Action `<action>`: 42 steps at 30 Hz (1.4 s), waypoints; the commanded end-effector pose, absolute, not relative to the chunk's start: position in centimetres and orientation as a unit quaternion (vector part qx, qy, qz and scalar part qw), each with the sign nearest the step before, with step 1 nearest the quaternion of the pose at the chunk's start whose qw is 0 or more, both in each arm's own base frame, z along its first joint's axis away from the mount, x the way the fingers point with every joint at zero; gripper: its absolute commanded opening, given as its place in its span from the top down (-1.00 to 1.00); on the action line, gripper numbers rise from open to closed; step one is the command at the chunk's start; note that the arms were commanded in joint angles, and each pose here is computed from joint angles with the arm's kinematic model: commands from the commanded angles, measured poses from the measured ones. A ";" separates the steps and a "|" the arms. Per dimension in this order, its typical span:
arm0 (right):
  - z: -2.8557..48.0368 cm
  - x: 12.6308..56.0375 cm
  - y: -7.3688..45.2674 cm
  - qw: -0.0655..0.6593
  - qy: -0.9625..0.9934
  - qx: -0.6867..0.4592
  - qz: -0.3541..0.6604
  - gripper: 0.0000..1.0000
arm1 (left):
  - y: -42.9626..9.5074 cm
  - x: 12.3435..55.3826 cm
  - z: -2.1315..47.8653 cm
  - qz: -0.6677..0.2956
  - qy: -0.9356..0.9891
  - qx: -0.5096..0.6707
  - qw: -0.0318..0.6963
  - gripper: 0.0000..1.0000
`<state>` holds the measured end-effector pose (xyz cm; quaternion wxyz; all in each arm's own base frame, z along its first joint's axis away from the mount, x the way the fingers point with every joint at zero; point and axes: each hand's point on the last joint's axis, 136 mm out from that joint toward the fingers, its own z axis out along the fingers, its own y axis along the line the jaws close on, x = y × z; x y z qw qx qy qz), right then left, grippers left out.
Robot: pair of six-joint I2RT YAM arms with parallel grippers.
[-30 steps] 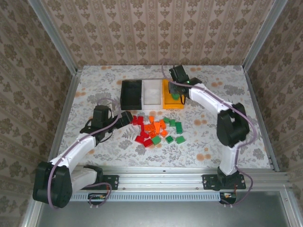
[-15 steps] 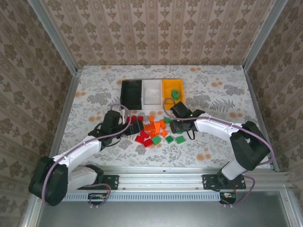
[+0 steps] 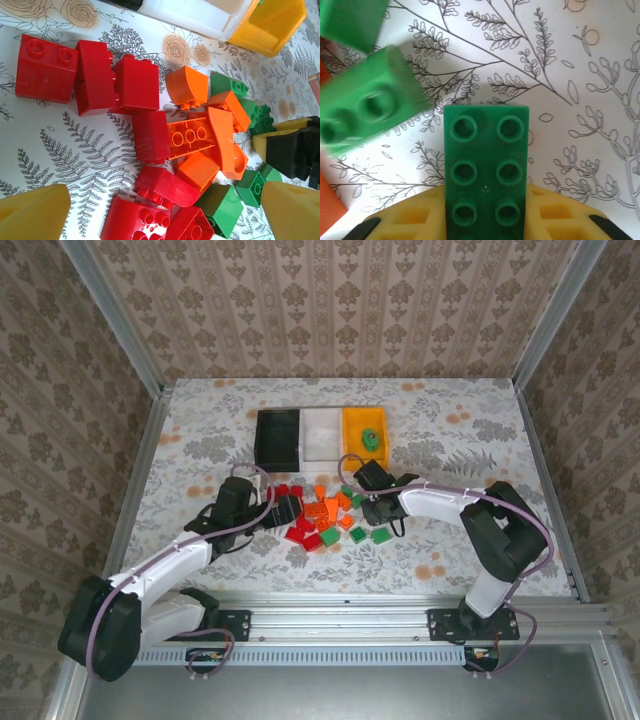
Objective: Sort the legos into containers by color
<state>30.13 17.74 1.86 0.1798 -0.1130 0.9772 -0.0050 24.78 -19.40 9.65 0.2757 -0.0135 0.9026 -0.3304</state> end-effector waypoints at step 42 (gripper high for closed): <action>16.5 40.1 17.6 0.331 0.942 -0.051 0.016 -0.05 | -15.5 27.4 11.7 -0.345 0.887 -0.097 0.293 -1.00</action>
